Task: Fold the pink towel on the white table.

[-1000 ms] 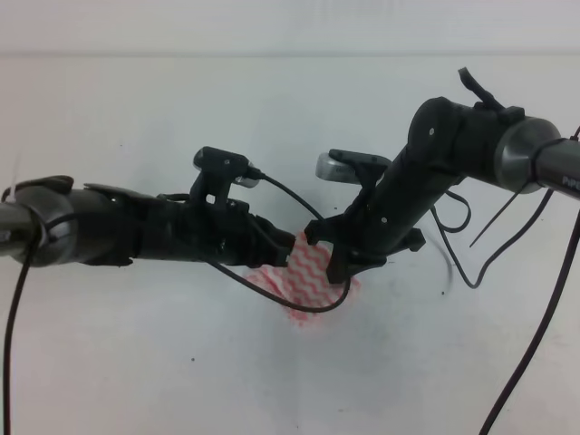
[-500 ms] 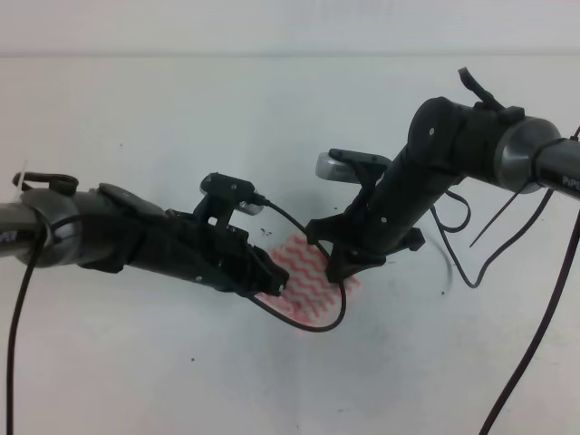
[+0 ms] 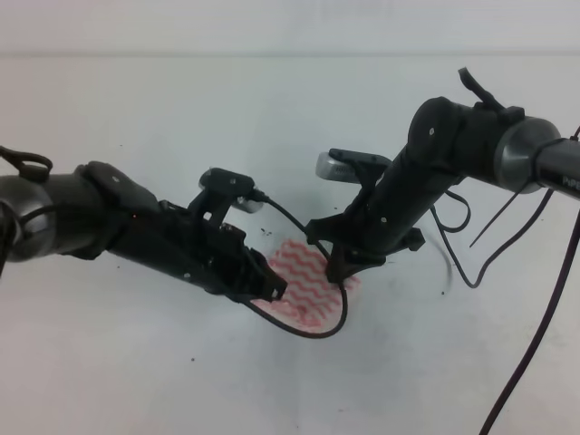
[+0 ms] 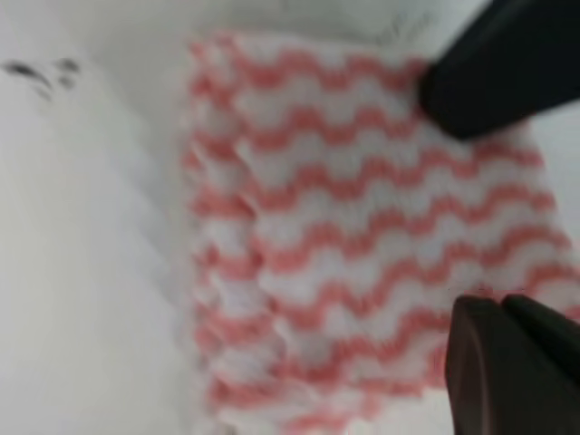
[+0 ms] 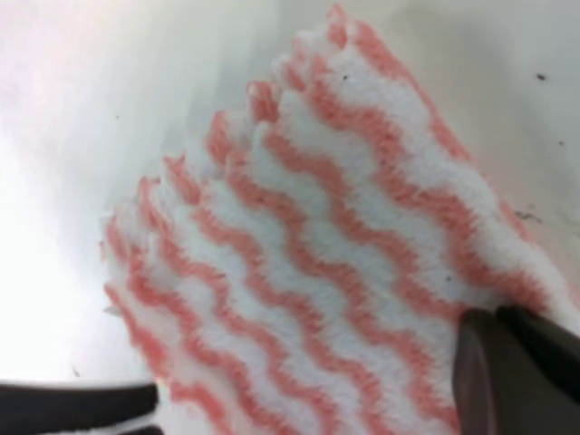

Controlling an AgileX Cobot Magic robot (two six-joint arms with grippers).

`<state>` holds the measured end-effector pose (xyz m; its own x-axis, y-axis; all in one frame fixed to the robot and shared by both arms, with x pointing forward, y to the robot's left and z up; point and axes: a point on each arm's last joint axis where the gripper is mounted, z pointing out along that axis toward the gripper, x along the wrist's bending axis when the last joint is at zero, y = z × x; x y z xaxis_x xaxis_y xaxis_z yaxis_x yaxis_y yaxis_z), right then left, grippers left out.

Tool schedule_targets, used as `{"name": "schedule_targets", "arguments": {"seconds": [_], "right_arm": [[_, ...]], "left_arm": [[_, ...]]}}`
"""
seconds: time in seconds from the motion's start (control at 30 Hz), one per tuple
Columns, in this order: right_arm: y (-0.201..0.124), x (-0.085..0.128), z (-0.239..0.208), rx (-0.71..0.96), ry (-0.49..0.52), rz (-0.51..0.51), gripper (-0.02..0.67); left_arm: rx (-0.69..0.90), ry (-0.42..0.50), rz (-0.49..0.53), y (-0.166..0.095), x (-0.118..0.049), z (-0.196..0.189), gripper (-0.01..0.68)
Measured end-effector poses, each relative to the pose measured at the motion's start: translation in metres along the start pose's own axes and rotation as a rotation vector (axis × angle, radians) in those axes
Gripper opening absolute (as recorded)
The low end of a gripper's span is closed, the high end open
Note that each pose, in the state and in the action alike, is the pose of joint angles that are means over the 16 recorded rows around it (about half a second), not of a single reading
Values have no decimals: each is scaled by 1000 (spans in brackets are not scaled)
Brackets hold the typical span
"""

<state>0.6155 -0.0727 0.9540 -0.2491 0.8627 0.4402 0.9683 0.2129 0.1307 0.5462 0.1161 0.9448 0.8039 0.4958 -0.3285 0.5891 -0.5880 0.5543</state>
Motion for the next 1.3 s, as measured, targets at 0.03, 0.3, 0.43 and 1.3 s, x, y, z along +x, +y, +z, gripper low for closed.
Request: {"name": "schedule_targets", "arguments": {"seconds": [0.03, 0.3, 0.43, 1.3], "right_arm": [[0, 0, 0, 0, 0, 0, -18], [0, 0, -1, 1, 0, 0, -18], [0, 0, -1, 2, 0, -1, -18], [-1, 0, -1, 6, -7, 10, -18]], "left_arm": [[12, 2, -5, -1, 0, -1, -4], [94, 32, -37, -9, 4, 1, -4], [100, 61, -35, -9, 5, -2, -4], [-74, 130, -82, 0, 21, 16, -4]]}}
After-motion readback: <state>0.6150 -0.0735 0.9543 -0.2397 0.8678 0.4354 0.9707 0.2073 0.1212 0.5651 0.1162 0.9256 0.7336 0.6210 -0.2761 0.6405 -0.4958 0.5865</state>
